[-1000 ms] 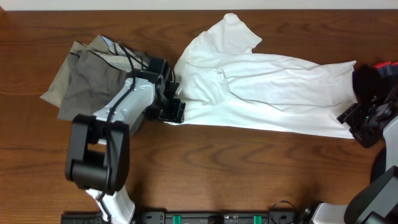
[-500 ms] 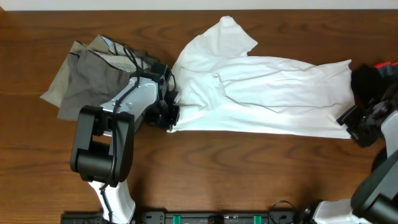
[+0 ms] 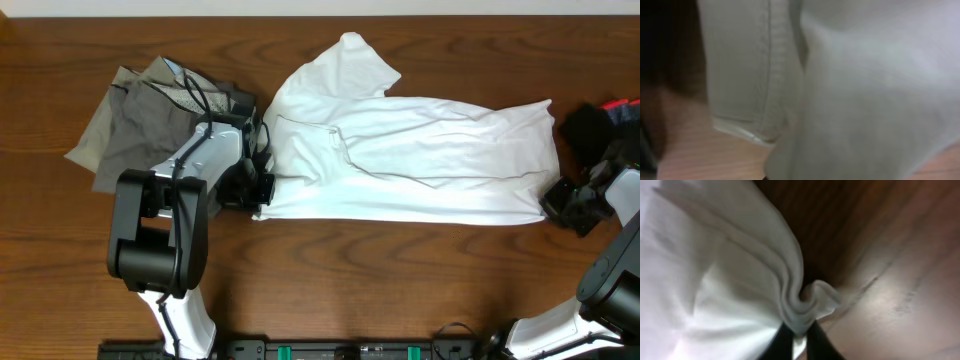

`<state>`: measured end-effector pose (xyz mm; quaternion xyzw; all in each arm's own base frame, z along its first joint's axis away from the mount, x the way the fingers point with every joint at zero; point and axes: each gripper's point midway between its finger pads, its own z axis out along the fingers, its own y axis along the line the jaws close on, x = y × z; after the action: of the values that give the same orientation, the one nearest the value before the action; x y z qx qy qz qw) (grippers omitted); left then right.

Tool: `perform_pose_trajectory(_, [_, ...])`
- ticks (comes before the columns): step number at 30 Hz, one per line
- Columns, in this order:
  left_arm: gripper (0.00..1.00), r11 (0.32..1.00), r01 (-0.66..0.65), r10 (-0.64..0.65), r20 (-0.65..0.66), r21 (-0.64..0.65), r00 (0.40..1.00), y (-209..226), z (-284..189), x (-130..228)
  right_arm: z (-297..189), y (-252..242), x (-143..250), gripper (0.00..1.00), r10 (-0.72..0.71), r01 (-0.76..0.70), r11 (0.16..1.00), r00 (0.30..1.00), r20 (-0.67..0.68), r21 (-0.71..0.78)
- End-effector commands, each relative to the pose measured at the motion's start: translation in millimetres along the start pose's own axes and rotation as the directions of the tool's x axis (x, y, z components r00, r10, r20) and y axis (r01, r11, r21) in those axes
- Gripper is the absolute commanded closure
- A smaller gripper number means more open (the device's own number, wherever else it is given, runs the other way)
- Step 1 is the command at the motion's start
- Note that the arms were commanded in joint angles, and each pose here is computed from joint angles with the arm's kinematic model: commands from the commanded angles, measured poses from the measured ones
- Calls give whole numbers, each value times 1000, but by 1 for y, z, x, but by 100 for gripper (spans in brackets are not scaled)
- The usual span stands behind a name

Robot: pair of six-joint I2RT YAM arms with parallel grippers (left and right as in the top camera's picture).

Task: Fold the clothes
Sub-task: 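Pull the shirt's ends apart with both grippers to straighten the folded shirt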

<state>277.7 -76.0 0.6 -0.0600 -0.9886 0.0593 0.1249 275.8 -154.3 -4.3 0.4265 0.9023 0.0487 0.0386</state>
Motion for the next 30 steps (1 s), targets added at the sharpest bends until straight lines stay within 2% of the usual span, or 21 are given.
perform_pose_trajectory(1, [94, 998, 25, -26, -30, -52, 999, 19, 1, 7, 4, -28, 11, 99, 11, -7, 990, 999, -32, 144])
perform_pose_trajectory(5, [94, 998, 41, -42, -24, -47, 999, 23, -2, 8, -20, -37, 11, 99, 22, -21, 984, 1000, -3, 177])
perform_pose_trajectory(8, [92, 998, 41, -42, -19, -47, 999, 22, -7, 8, -39, -37, 16, 94, 22, -25, 985, 1000, 16, 172])
perform_pose_trajectory(9, [87, 998, 40, -41, -18, -47, 999, 22, -9, 8, -45, -38, 17, 87, 21, -26, 985, 999, 27, 173])
perform_pose_trajectory(11, [77, 998, 40, -40, -12, -47, 999, 22, -12, 7, -55, -35, 15, 66, 19, -27, 988, 998, 58, 155])
perform_pose_trajectory(13, [71, 998, 39, -39, -4, -46, 999, 21, -14, 6, -62, -26, 13, 60, 16, -25, 994, 997, 81, 104])
perform_pose_trajectory(16, [63, 998, 38, -38, 6, -46, 999, 21, -17, 6, -69, -20, 13, 56, 15, -21, 997, 995, 98, 71])
perform_pose_trajectory(19, [57, 998, 38, -37, 14, -46, 999, 21, -19, 6, -66, 0, 16, 68, 2, 0, 999, 997, 73, -35])
perform_pose_trajectory(20, [56, 998, 37, -37, 17, -46, 999, 20, -20, 6, -65, 9, 17, 68, -31, 36, 997, 997, 66, -76])
perform_pose_trajectory(22, [52, 998, 37, -36, 25, -45, 999, 20, -22, 5, -61, 19, 19, 64, -69, 74, 993, 996, 56, -97])
perform_pose_trajectory(23, [45, 998, 36, -35, 28, -45, 999, 20, -23, 5, -58, 22, 20, 62, -79, 84, 992, 996, 48, -95])
perform_pose_trajectory(25, [40, 998, 36, -34, 38, -45, 999, 20, -26, 4, -51, 29, 20, 56, -101, 104, 990, 994, 43, -96])
perform_pose_trajectory(30, [37, 998, 35, -33, 50, -44, 998, 19, -29, 4, -33, 38, 16, 56, -57, 59, 993, 998, 28, -100])
